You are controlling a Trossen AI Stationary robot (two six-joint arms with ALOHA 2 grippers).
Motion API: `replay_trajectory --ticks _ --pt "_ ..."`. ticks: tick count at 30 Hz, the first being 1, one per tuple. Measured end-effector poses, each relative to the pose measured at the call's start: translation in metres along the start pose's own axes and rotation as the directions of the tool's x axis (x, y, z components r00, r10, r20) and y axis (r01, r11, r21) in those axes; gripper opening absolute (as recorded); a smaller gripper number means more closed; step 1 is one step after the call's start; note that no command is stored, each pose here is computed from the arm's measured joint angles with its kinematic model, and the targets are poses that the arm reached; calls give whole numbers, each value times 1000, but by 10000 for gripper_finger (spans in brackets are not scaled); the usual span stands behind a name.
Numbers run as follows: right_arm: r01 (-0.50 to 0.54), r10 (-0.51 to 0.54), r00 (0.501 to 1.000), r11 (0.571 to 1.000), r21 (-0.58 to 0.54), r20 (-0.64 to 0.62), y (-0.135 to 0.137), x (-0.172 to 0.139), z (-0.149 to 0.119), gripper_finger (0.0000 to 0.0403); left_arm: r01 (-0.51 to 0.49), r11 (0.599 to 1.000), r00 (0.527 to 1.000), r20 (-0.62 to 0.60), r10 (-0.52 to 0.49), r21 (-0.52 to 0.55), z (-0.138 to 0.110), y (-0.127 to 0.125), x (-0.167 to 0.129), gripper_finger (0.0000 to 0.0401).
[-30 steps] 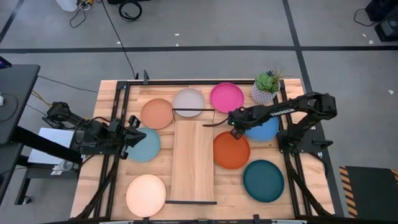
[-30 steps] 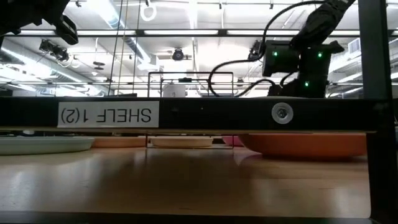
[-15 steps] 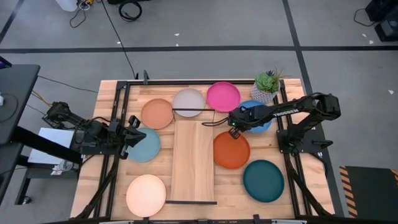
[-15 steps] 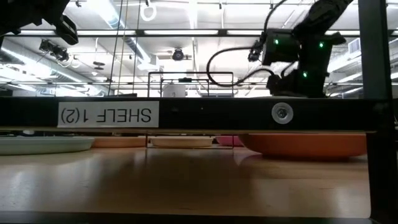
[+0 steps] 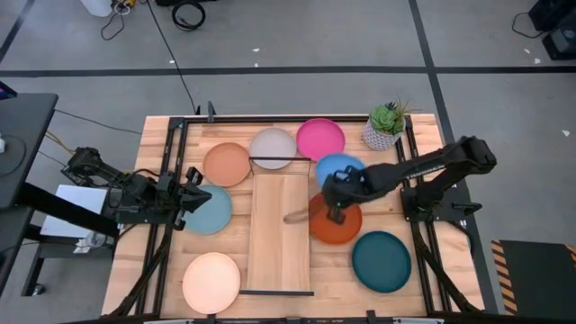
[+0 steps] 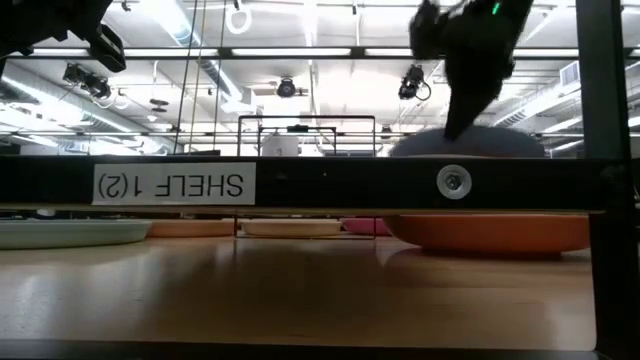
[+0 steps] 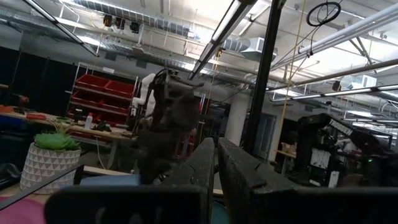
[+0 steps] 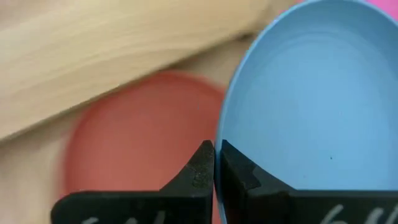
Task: Place and stack plates onto a shelf
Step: Put the blue plate on the shelf
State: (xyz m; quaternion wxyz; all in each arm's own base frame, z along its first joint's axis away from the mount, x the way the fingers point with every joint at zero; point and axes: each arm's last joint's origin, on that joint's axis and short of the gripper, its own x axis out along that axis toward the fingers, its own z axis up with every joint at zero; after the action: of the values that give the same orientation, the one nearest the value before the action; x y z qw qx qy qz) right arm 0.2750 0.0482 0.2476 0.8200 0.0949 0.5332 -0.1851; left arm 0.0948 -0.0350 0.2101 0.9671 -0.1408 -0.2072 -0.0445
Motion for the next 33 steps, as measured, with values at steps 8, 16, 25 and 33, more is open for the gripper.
replay_trajectory --ticks 8,16,25,33 --pt "-144 166 986 913 -382 24 45 -23 -19 14 0 1000 1000 0 0 0 0 0 0 27" --pt "-58 335 916 655 -753 221 67 -10 -16 14 0 1000 1000 0 0 0 0 0 0 27" --pt "-19 335 924 518 -855 182 67 47 13 14 0 1000 1000 -5 0 2 0 0 0 27" --pt "15 246 959 453 -891 142 68 82 31 25 -1 1000 1000 -13 1 5 -1 0 0 27"
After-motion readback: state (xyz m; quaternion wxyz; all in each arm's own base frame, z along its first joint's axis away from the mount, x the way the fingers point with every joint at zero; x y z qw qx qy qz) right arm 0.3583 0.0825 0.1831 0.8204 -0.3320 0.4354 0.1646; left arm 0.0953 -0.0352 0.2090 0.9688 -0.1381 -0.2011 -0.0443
